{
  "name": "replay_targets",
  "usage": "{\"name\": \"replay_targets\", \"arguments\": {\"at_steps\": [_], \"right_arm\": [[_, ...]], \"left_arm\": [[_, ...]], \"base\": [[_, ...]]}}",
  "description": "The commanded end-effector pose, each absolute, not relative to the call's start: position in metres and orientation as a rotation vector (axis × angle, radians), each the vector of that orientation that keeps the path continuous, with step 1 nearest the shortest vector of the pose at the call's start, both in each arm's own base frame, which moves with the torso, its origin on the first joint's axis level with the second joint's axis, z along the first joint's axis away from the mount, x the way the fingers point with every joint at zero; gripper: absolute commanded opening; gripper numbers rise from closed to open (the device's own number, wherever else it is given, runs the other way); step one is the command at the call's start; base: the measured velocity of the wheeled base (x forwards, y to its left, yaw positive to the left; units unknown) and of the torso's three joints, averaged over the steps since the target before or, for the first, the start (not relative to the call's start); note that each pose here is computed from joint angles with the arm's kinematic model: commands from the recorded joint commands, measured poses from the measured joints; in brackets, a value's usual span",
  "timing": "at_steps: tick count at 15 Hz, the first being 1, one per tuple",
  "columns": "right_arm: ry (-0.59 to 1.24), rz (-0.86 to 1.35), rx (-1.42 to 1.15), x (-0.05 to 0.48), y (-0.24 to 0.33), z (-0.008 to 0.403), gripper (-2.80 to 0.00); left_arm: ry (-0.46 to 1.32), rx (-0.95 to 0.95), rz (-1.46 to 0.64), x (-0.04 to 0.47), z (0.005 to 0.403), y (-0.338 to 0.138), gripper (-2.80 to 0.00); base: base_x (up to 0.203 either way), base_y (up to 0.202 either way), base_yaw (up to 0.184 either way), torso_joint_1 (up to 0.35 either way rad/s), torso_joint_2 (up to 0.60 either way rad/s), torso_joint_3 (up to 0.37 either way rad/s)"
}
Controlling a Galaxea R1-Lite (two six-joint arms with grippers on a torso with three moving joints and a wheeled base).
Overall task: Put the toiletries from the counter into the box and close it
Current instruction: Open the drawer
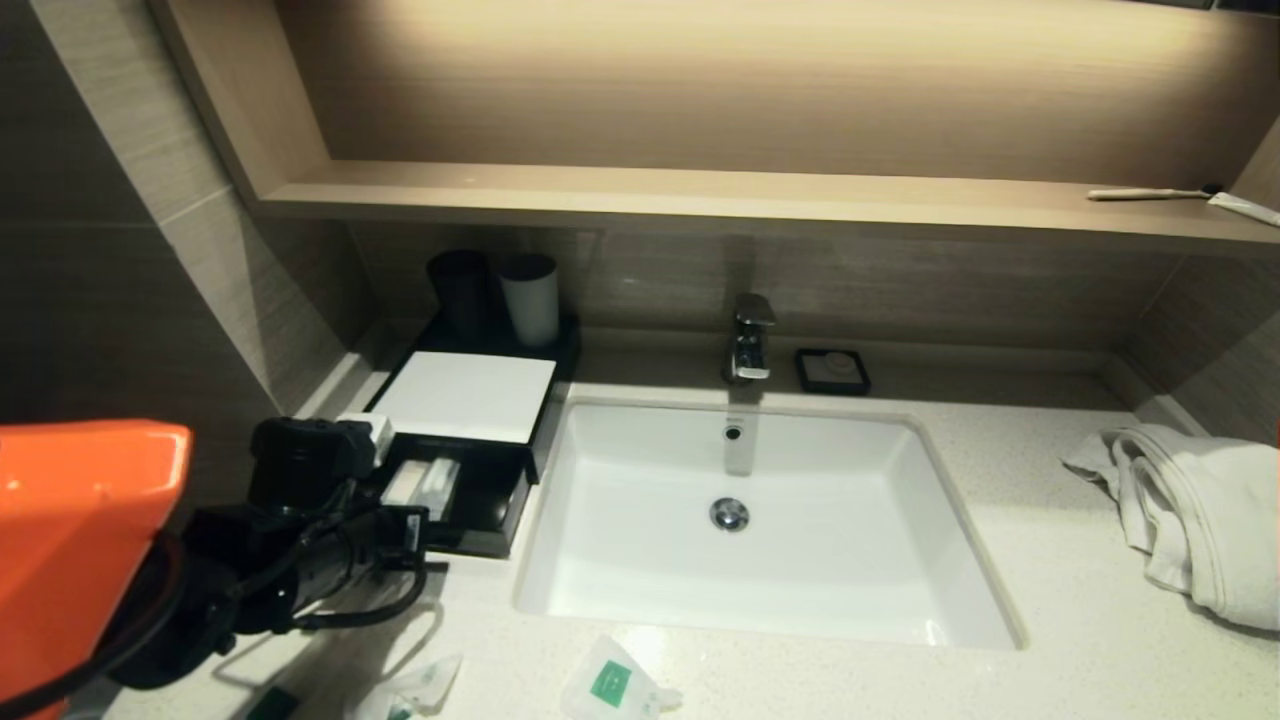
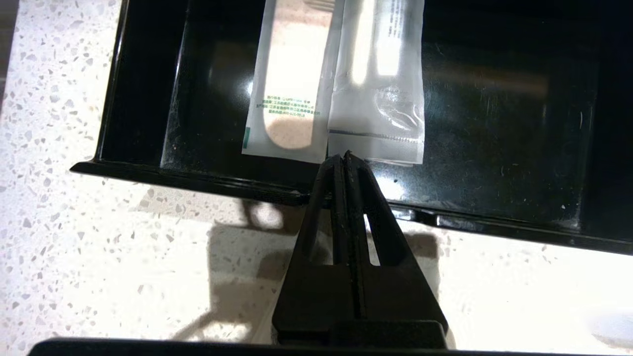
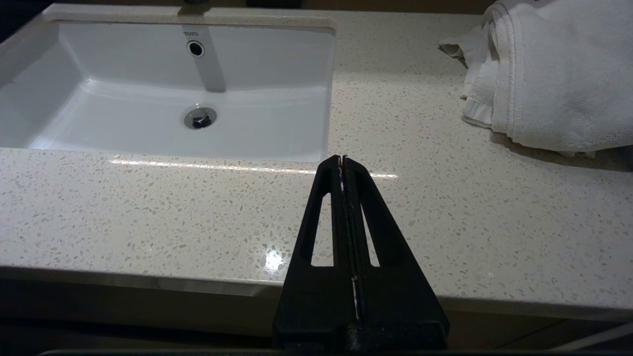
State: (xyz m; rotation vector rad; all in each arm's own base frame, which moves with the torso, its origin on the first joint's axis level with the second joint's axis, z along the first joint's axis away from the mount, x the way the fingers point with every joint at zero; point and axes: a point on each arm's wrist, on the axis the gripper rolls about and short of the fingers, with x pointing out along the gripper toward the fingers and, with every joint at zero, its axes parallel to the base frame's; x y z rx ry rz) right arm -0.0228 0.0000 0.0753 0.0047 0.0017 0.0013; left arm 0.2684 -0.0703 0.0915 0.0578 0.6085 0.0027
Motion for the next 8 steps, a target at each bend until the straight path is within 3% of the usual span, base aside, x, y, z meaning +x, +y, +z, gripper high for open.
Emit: {"name": "replay_targets", "arguments": {"at_steps": [1, 8], "right_arm": [[0.002, 0.002, 0.005, -0.0228, 0.0000, 0.0753, -2.80], [0.002, 0.002, 0.005, -0.0228, 0.0000, 0.0753, -2.80]], "left_arm": [[0.597, 0.054, 0.004, 0.2675, 0.0942, -0.0701, -2.80], [0.605, 0.056, 0.005, 0.2611, 0.0957, -0.0683, -2.80]], "base": [[0.000, 0.000, 0.000, 0.000, 0.00, 0.000], [0.000, 0.000, 0.000, 0.000, 0.00, 0.000]]}}
